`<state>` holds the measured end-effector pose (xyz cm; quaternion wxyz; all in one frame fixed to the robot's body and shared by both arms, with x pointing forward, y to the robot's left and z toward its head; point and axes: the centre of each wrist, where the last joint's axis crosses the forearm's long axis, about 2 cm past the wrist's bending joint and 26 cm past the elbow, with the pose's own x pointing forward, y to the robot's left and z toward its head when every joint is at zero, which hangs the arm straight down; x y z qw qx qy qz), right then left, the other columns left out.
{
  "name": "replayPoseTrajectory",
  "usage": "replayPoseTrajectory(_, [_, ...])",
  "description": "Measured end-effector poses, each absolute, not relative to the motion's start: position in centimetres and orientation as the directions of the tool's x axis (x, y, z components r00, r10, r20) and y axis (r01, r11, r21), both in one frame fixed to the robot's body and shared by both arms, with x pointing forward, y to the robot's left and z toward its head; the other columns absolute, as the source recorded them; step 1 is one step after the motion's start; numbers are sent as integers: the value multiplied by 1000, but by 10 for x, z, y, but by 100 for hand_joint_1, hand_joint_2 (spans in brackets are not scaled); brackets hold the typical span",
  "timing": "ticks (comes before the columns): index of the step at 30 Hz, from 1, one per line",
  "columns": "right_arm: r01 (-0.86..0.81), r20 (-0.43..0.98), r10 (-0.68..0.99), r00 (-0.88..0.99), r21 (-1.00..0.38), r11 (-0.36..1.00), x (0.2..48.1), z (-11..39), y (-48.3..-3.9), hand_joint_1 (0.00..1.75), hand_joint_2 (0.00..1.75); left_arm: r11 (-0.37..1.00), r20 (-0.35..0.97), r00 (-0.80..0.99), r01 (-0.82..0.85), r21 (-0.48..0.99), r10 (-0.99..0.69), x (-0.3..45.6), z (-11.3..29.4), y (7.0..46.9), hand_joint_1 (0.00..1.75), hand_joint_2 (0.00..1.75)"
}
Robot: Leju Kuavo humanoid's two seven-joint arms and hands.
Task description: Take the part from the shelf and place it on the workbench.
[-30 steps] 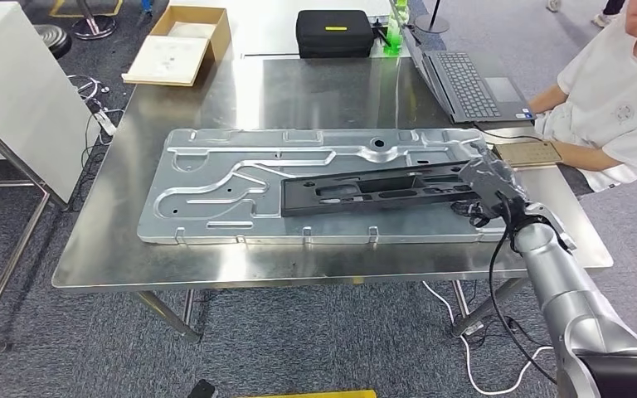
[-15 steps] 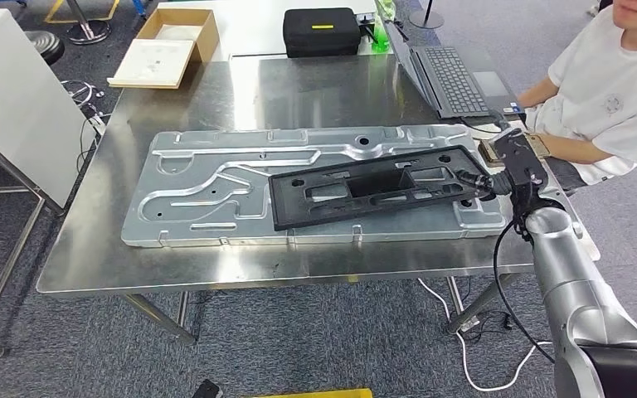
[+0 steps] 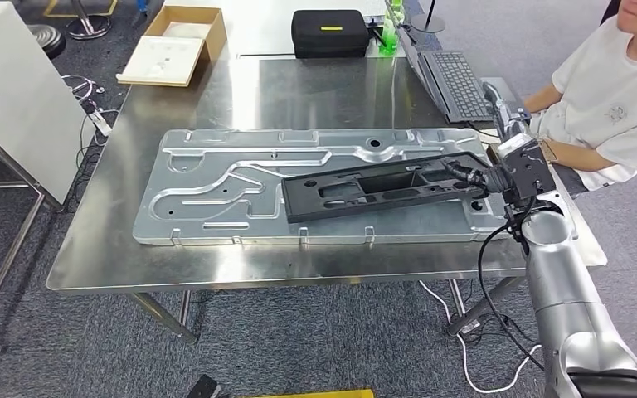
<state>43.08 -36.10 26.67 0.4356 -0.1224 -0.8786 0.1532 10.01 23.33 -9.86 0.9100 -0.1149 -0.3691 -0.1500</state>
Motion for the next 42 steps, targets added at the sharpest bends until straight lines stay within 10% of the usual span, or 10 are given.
replayPoseTrajectory(9, [199, 583, 426, -692, -413, 889, 413, 287, -320, 0, 175, 930, 704, 684, 355, -95, -189, 102, -98, 232, 0, 0])
replayPoseTrajectory(13, [175, 524, 402, -751, -428, 886, 391, 281, -261, 0, 0, 938, 699, 691, 337, -85, -184, 99, -99, 232, 0, 0])
replayPoseTrajectory(22, [138, 346, 265, -900, -350, 927, 306, 251, -140, 0, 0, 944, 699, 690, 323, -66, -187, 95, -99, 228, 0, 0])
replayPoseTrajectory(42, [38, 338, 165, -927, -353, 935, 278, 247, -109, 0, 0, 956, 715, 682, 285, -69, -151, 87, -101, 228, 0, 0])
